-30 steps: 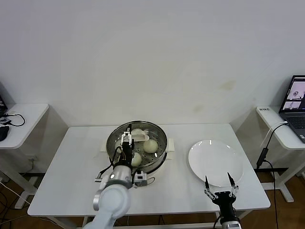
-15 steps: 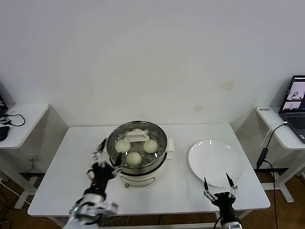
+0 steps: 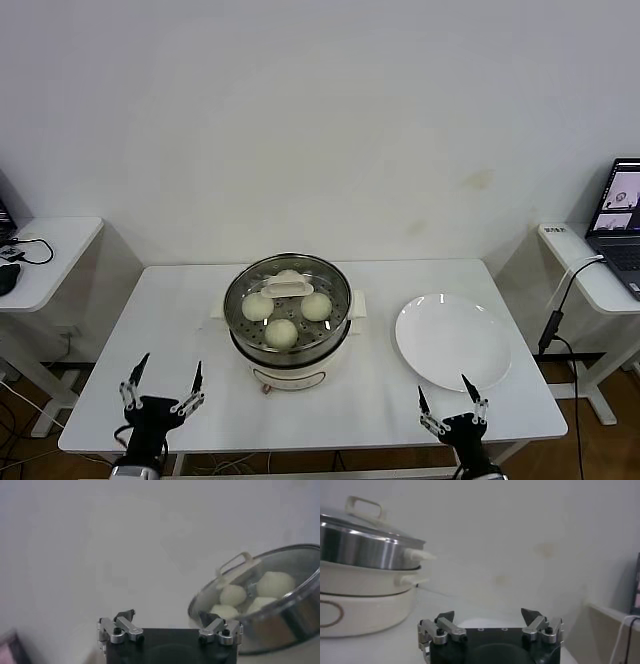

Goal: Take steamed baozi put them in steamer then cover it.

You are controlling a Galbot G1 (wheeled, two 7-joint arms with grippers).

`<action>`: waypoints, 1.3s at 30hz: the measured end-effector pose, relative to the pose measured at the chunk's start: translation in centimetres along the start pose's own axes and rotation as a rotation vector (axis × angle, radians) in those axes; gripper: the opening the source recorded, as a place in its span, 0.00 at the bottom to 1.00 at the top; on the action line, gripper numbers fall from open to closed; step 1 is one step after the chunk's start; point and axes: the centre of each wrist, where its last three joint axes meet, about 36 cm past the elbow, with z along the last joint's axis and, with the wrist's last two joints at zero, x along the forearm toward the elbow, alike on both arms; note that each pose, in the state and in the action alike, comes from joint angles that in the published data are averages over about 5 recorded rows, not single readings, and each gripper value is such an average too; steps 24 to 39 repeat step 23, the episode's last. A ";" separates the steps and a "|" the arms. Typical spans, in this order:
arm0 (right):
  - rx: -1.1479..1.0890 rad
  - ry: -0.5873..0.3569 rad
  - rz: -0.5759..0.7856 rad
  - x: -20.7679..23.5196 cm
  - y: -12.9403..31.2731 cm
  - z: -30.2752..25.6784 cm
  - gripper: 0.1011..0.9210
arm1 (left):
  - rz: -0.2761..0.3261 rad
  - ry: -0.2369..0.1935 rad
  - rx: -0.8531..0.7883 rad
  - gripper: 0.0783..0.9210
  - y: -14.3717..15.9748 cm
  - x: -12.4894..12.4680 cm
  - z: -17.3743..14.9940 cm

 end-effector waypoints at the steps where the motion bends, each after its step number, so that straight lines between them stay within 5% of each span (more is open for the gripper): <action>1: -0.005 0.007 -0.008 0.1 -0.1 -0.1 0.88 | -0.002 0.008 0.025 0.88 0.0 0.2 0.3; 21: -0.049 0.082 -0.125 2.0 -0.2 -2.3 0.88 | -0.016 0.107 0.223 0.88 0.4 3.0 3.9; 39: -0.051 0.083 -0.130 2.1 -0.1 -2.4 0.88 | -0.018 0.111 0.226 0.88 0.5 3.0 4.0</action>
